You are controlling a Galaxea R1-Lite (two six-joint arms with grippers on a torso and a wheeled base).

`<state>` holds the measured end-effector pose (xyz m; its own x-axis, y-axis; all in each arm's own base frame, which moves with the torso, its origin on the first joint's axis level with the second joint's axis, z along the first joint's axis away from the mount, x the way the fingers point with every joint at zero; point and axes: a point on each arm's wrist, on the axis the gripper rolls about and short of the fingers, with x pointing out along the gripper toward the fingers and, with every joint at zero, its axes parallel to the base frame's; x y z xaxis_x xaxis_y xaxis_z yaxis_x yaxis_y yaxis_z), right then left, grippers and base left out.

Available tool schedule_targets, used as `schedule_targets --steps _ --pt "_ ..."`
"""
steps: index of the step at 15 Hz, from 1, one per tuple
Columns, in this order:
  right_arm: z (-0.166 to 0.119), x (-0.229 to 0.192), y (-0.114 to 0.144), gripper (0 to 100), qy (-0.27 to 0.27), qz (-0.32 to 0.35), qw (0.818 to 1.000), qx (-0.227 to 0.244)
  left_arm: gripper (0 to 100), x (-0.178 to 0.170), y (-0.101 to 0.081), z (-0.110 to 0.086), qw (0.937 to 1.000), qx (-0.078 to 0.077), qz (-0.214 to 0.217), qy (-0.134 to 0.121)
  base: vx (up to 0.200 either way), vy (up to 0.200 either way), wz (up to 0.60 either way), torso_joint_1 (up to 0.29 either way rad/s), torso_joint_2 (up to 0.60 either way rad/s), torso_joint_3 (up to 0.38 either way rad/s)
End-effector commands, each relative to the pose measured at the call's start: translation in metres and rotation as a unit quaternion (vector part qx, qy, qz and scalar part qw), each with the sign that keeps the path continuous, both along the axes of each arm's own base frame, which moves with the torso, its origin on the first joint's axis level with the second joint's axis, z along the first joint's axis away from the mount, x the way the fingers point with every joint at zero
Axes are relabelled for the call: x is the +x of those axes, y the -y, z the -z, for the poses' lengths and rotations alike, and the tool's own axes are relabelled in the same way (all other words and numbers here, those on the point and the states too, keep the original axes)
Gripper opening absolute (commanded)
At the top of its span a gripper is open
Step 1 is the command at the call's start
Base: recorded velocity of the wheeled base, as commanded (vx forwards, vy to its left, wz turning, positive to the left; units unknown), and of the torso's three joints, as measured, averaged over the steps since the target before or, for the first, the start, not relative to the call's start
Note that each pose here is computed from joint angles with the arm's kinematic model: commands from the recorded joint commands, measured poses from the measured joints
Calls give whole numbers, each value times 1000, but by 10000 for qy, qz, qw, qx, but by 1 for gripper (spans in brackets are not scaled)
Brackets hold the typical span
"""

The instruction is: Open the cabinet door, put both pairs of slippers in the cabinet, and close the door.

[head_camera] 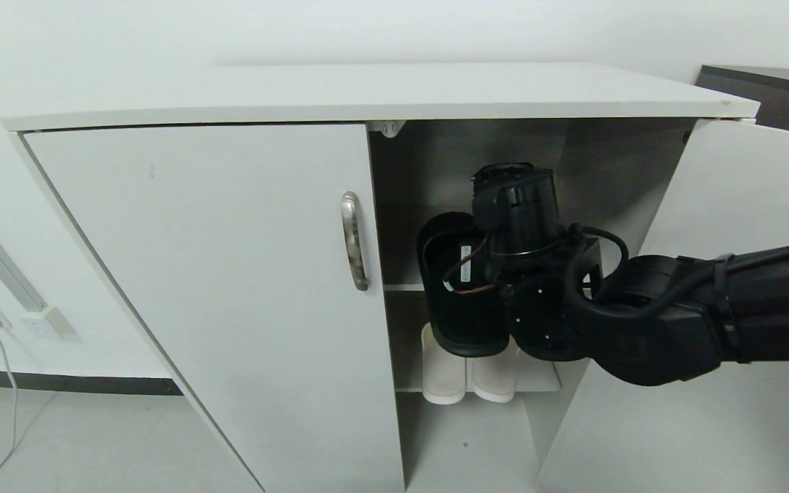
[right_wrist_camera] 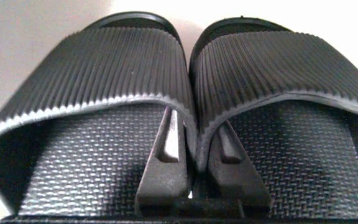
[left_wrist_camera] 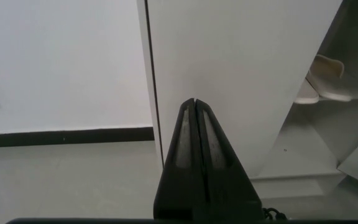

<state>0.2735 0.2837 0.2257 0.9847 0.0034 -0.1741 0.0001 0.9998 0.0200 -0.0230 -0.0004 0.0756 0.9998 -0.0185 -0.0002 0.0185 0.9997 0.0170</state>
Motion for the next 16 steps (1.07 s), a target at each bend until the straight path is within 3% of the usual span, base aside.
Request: schedule_targets --steps 1,7,11,16 --pt "7 16 -6 0 -20 70 10000 -24 0 0 0 0 10000 -1 -1 -7 0 0 0 0 0 0" --pt "1 58 -2 0 -12 422 9991 -95 0 0 0 0 10000 -1 -1 -7 0 0 0 0 0 0" --pt "-12 69 1 0 68 434 9990 21 0 0 0 0 10000 -8 -1 -7 0 0 0 0 0 0" --pt "-8 80 2 0 18 355 9994 30 0 0 0 0 10000 -8 -1 -7 0 0 0 0 0 0"
